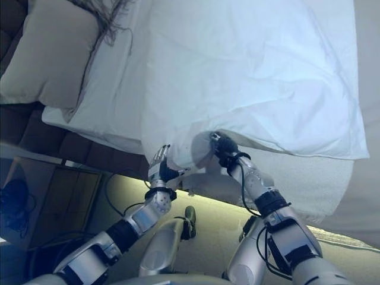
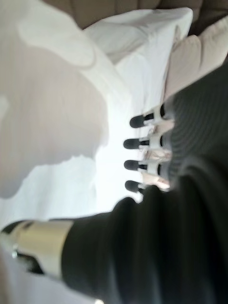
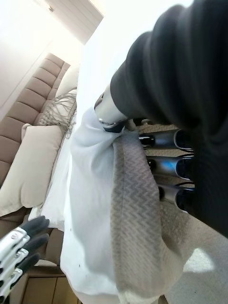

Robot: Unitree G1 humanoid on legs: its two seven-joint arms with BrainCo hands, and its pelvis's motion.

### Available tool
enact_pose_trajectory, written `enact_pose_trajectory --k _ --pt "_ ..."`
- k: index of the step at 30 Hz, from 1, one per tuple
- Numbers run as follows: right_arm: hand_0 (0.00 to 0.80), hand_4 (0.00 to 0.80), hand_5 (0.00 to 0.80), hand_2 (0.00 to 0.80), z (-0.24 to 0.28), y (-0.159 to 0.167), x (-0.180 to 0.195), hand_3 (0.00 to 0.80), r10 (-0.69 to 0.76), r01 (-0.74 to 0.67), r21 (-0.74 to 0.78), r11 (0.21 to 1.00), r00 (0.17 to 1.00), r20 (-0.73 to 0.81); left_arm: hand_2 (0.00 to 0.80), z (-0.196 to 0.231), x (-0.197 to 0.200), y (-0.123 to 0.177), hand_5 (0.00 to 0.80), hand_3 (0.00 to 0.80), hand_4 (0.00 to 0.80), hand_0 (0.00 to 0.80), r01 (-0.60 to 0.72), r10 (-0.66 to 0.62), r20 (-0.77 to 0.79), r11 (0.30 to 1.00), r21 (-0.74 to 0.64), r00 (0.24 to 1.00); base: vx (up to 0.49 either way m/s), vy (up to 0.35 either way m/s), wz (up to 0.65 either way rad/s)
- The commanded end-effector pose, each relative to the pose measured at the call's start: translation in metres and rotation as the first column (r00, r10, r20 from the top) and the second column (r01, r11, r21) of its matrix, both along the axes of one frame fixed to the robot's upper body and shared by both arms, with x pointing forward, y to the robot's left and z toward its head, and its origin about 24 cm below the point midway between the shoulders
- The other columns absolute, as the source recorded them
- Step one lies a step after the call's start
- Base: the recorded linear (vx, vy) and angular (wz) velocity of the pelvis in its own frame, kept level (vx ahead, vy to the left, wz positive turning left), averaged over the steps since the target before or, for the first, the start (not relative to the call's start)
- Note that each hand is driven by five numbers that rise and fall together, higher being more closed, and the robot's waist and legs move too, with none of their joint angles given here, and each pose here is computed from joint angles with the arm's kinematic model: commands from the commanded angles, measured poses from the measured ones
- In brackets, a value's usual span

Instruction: Make the bed neatly

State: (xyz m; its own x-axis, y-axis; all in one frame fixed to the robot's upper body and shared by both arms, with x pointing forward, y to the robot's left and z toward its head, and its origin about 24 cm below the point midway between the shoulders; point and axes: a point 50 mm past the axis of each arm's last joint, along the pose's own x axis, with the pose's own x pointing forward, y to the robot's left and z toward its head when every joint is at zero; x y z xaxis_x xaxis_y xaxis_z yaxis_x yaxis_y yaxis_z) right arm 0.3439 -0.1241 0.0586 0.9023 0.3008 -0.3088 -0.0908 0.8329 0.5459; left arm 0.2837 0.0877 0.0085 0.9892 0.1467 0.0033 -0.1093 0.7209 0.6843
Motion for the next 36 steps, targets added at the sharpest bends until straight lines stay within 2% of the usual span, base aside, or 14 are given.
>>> enact_pose_trajectory --k 1,5,10,21,26,31,33,36 --pt "0.8 0.8 0.8 0.8 0.066 0.026 0.015 0.8 0.085 -0.094 0.035 0.995 0.975 0.205 0.0 0.026 0.012 -0.003 0.0 0.0 0.0 0.0 -0.031 0.049 0.117 0.988 -0.151 0.992 0.053 0.105 -0.04" --pt "0.8 0.8 0.8 0.8 0.062 0.023 0.014 0.8 0.094 -0.096 0.004 0.995 0.98 0.176 0.0 0.024 0.015 0.003 0.0 0.0 0.0 0.0 -0.037 0.059 0.087 0.971 -0.236 0.994 0.05 0.11 -0.08" --pt "0.8 0.8 0.8 0.8 0.058 0.016 0.014 0.8 0.09 -0.084 -0.043 0.996 0.984 0.155 0.0 0.021 0.014 0.003 0.0 0.0 0.0 0.0 0.029 -0.026 0.012 0.948 -0.316 1.0 0.047 0.123 0.01" --pt "0.8 0.8 0.8 0.8 0.028 0.009 0.012 0.8 0.081 -0.073 -0.127 0.989 0.995 0.051 0.0 0.013 0.005 -0.003 0.0 0.0 0.0 0.0 0.138 -0.144 0.006 0.932 -0.334 0.99 0.062 0.056 0.01" --pt "0.8 0.8 0.8 0.8 0.024 0.006 0.014 0.8 0.053 -0.048 -0.098 0.994 0.997 0.052 0.0 0.011 0.004 -0.002 0.0 0.0 0.0 0.0 0.159 -0.161 0.02 0.938 -0.309 0.987 -0.004 0.021 0.2" --pt "0.8 0.8 0.8 0.8 0.016 0.011 0.012 0.8 0.046 -0.044 -0.076 0.996 0.999 0.026 0.0 0.013 0.003 0.002 0.0 0.0 0.0 0.0 0.159 -0.14 0.101 0.962 -0.223 0.985 0.018 0.045 0.15" --pt "0.8 0.8 0.8 0.8 0.015 0.012 0.011 0.8 0.05 -0.048 -0.074 0.996 0.998 0.025 0.0 0.025 0.003 0.002 0.0 0.0 0.0 0.0 0.183 -0.158 0.23 0.979 -0.091 0.96 0.007 0.056 0.06" --pt "0.8 0.8 0.8 0.8 0.013 0.008 0.011 0.8 0.049 -0.048 -0.052 0.998 0.999 0.022 0.0 0.048 0.003 -0.003 0.0 0.0 0.0 0.0 0.22 -0.259 0.426 0.966 0.139 0.867 -0.003 -0.003 0.07"
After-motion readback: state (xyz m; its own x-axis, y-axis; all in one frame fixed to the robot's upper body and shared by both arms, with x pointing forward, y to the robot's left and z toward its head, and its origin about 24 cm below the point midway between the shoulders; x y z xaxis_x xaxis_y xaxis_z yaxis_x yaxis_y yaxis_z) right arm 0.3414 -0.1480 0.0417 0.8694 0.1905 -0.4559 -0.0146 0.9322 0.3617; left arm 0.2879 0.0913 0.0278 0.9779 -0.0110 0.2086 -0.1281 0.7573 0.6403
